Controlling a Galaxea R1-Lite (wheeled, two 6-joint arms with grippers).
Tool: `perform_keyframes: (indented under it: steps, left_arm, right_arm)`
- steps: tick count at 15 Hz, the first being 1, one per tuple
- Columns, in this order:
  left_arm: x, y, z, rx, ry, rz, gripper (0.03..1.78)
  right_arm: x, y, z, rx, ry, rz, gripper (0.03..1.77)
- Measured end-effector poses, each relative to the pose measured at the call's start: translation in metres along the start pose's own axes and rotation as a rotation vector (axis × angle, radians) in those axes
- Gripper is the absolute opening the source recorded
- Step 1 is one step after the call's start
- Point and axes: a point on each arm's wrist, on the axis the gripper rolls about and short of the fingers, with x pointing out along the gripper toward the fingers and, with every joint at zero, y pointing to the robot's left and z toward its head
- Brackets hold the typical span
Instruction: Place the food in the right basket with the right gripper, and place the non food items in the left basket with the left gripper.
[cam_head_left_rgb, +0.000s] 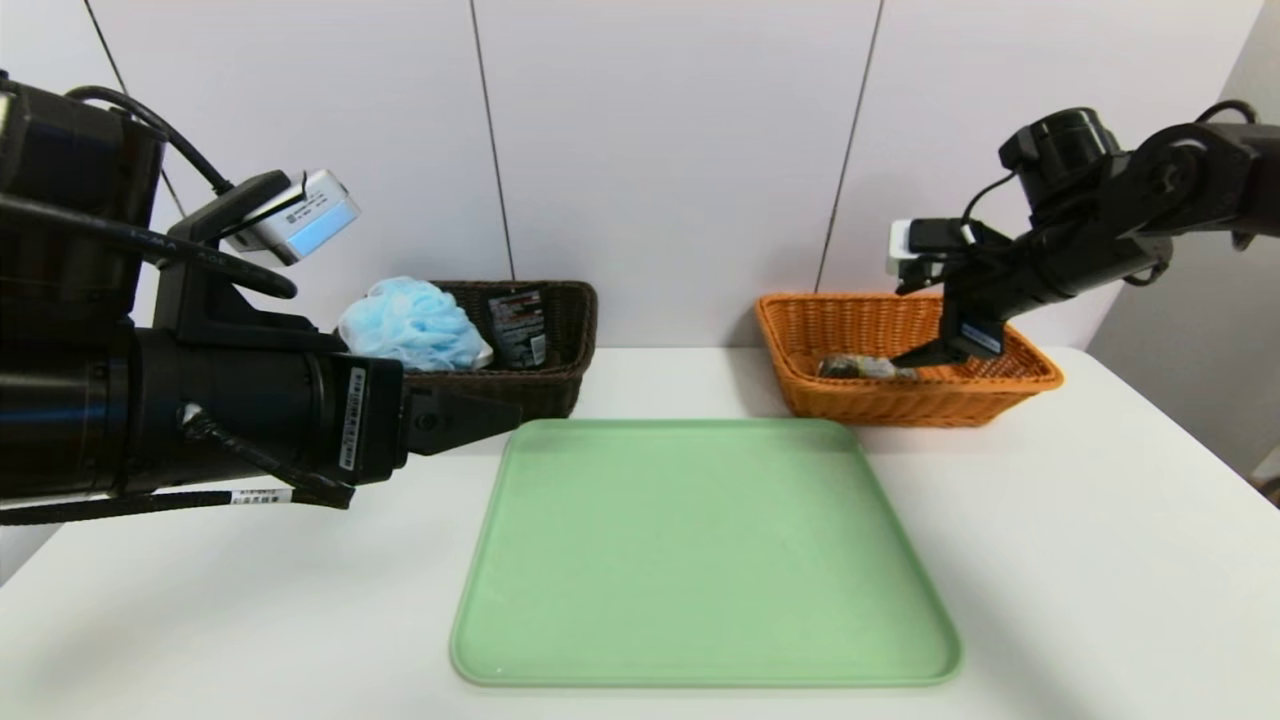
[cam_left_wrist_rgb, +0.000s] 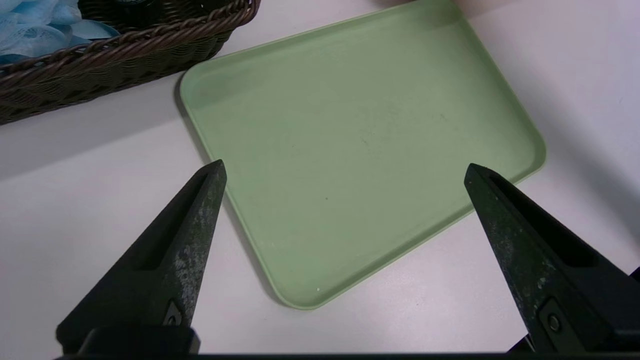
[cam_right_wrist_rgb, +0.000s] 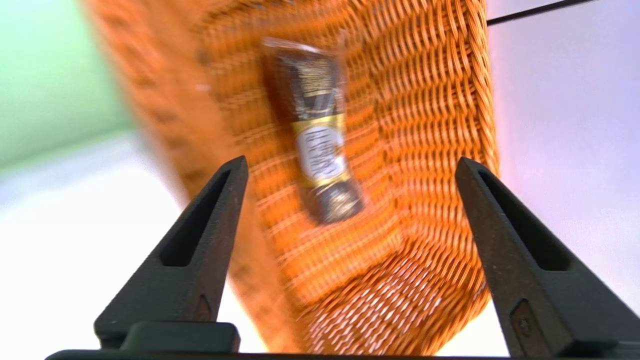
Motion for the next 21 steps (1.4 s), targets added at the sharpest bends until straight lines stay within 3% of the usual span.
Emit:
perform_keyframes:
  steps: [3,6,12,15,17,21]
  left_arm:
    - [-0.009,0.002,0.002,-0.018,-0.028,0.005,1.69]
    - [-0.025,0.005,0.004,-0.031,-0.070,0.020,1.69]
    - [-0.059,0.022,0.004,-0.073,-0.149,0.126,1.69]
    - [-0.077,0.031,0.004,-0.101,-0.206,0.210,1.69]
    - [-0.088,0.034,0.000,-0.116,-0.224,0.280,1.69]
    - [-0.102,0.035,-0.006,-0.125,-0.260,0.415,1.69]
  right_arm:
    - [-0.042,0.010,0.010,0.069,-0.032,0.047,1.53]
    - [-0.088,0.022,0.019,0.181,-0.048,0.066,1.59]
    - [-0.169,0.066,0.024,0.437,-0.049,0.005,1.65]
    - [-0.207,0.095,0.019,0.614,-0.008,-0.095,1.67]
    - [-0.226,0.115,0.014,0.729,0.010,-0.203,1.68]
    - [-0.253,0.146,0.005,0.888,0.010,-0.522,1.69]
